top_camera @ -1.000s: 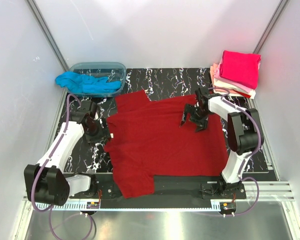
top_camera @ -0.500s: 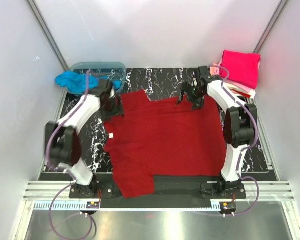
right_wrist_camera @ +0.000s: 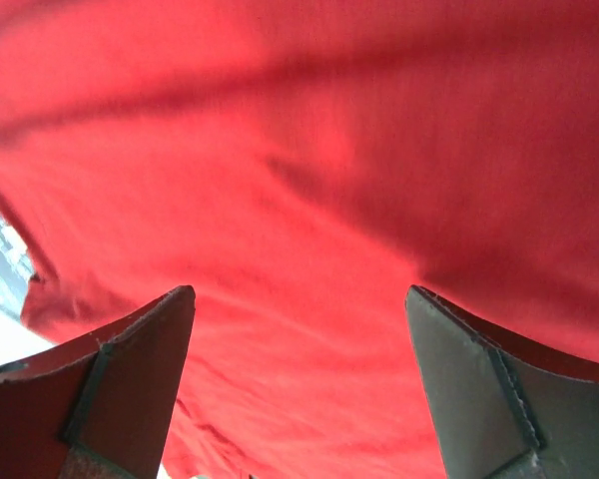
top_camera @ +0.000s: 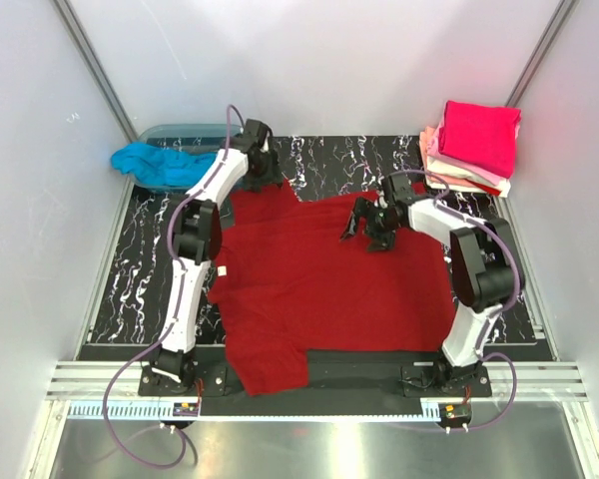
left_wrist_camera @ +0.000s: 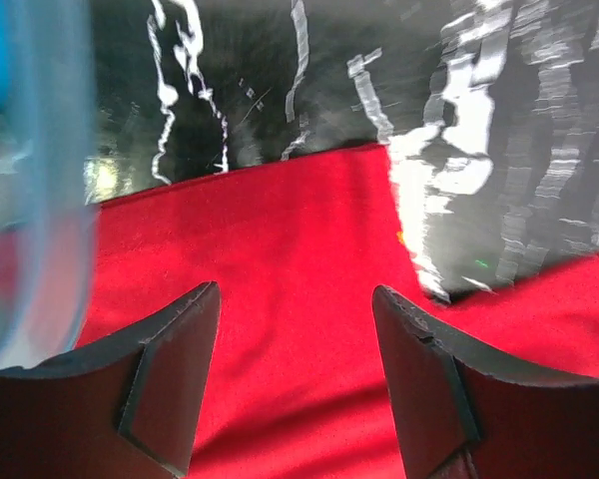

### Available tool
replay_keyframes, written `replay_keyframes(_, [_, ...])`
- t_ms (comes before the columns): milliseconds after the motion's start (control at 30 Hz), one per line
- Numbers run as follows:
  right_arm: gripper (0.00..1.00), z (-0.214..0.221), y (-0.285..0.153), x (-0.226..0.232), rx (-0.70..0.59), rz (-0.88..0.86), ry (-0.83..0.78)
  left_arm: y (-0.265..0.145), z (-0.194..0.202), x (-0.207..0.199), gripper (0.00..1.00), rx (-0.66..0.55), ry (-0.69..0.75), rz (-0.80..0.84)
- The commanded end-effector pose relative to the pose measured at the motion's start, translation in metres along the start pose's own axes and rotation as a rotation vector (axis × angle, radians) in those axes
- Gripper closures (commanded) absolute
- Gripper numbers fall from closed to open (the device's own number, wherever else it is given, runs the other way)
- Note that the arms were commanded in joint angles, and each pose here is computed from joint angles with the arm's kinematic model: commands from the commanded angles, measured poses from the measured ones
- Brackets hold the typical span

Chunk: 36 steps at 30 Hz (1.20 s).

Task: Fold and stack the t-shirts
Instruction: Flatten the tshirt out

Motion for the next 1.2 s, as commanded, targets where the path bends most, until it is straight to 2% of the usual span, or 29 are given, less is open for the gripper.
replay_keyframes(0, [0.06, -0.002, -0.030, 0.032, -0.117, -0.223, -0.052, 0.021, 0.008, -0.006, 0.33, 0.041, -0.019, 0.046])
replay_keyframes(100, [0.06, 0.008, -0.036, 0.032, -0.137, -0.302, -0.061, 0.036, 0.009, -0.014, 0.34, 0.039, -0.026, 0.080])
replay_keyframes(333, [0.05, 0.022, -0.038, 0.024, -0.210, -0.437, -0.132, 0.056, -0.009, -0.037, 0.34, -0.051, -0.051, 0.181])
replay_keyframes(600, [0.04, 0.026, -0.041, 0.022, -0.250, -0.497, -0.155, 0.081, -0.033, -0.059, 0.33, -0.170, -0.122, 0.358])
replay_keyframes(767, [0.03, 0.025, -0.042, 0.017, -0.274, -0.513, -0.128, 0.088, -0.072, -0.055, 0.24, -0.365, -0.158, 0.397])
replay_keyframes(800, [0.03, 0.024, -0.044, 0.017, -0.282, -0.520, -0.128, 0.087, -0.081, -0.048, 0.17, -0.403, -0.179, 0.401])
replay_keyframes(900, [0.03, 0.023, -0.046, 0.016, -0.297, -0.530, -0.126, 0.059, -0.121, -0.039, 0.06, -0.566, -0.208, 0.413])
replay_keyframes(933, [0.03, 0.024, -0.045, 0.016, -0.295, -0.531, -0.124, 0.026, -0.144, -0.039, 0.04, -0.657, -0.193, 0.422])
replay_keyframes(1000, [0.02, 0.023, -0.047, 0.016, -0.306, -0.532, -0.124, -0.008, -0.162, -0.032, 0.01, -0.728, -0.187, 0.385])
replay_keyframes(1033, [0.02, 0.023, -0.047, 0.015, -0.309, -0.532, -0.124, -0.064, -0.183, -0.037, 0.01, -0.823, -0.155, 0.394])
replay_keyframes(1167, [0.02, 0.023, -0.048, 0.015, -0.314, -0.534, -0.123, -0.174, -0.188, -0.050, 0.01, -0.902, -0.112, 0.433])
Point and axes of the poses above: each gripper's point midway between its finger pads, its own y axis out along the fingers, its own x axis along the line the jaws close on, z = x × y, the point moved 5 cm from there along -y, back along the fingers, and after that the axes turned 15 degrees about y, right-handed, at the moved point
